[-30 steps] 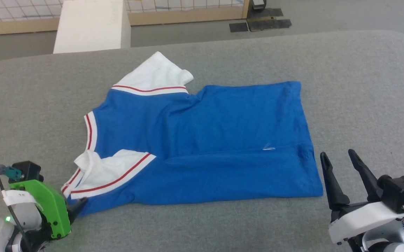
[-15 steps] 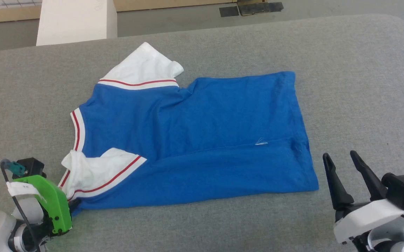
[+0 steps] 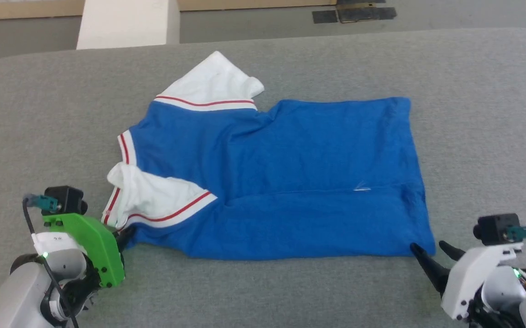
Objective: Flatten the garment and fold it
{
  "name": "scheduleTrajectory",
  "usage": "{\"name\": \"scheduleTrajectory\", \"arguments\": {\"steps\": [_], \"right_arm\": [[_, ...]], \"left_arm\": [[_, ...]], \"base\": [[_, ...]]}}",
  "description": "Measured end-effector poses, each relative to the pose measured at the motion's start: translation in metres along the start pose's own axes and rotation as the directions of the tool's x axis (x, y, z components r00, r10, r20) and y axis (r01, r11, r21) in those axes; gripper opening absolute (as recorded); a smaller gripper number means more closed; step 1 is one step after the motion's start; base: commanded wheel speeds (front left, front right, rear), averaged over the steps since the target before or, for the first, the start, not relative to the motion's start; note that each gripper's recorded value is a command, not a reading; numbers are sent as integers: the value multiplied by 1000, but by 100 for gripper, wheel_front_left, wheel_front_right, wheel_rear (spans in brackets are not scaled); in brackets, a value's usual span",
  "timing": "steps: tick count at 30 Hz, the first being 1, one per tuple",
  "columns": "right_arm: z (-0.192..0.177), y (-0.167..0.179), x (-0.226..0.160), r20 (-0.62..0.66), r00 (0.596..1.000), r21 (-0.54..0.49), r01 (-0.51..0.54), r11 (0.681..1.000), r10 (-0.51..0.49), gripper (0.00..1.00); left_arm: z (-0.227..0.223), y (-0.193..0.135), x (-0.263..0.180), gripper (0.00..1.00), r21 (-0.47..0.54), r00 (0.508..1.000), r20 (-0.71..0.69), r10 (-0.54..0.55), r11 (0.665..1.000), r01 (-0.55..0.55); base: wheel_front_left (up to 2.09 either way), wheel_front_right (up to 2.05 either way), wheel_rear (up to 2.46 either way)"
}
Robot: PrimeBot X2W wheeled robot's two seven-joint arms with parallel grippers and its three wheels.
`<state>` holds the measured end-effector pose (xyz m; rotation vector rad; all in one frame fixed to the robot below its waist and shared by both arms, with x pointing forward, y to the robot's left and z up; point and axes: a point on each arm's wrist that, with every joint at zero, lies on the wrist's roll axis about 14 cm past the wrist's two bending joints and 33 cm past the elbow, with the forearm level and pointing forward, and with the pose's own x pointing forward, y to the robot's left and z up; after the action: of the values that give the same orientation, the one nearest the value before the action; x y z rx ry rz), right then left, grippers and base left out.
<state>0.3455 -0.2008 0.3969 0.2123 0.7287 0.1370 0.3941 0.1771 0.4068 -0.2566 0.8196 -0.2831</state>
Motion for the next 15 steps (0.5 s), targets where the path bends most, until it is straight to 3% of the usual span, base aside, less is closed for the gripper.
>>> {"name": "scheduleTrajectory", "arguments": {"steps": [11,12,13,14,15], "right_arm": [[-10,9,37,-252,966,-41,-72,997,60,100],[-13,10,38,-273,960,-33,-78,996,66,89],[-14,11,40,-289,954,-26,-86,996,75,41],[-14,12,41,-298,951,-23,-92,995,81,0],[-14,12,41,-302,949,-16,-96,995,86,0]], "left_arm": [[0,-3,-1,0,0,1000,14,-11,1000,11],[-1,-2,-1,0,-3,1000,11,-9,1000,9],[-2,-2,-1,0,-7,1000,10,-7,1000,7],[-3,-1,-1,0,-10,1000,9,-4,1000,4],[-4,0,-1,0,-13,1000,10,-2,1000,2]], "base": [[0,0,0],[0,0,0],[0,0,0],[0,0,0],[0,0,0]]}}
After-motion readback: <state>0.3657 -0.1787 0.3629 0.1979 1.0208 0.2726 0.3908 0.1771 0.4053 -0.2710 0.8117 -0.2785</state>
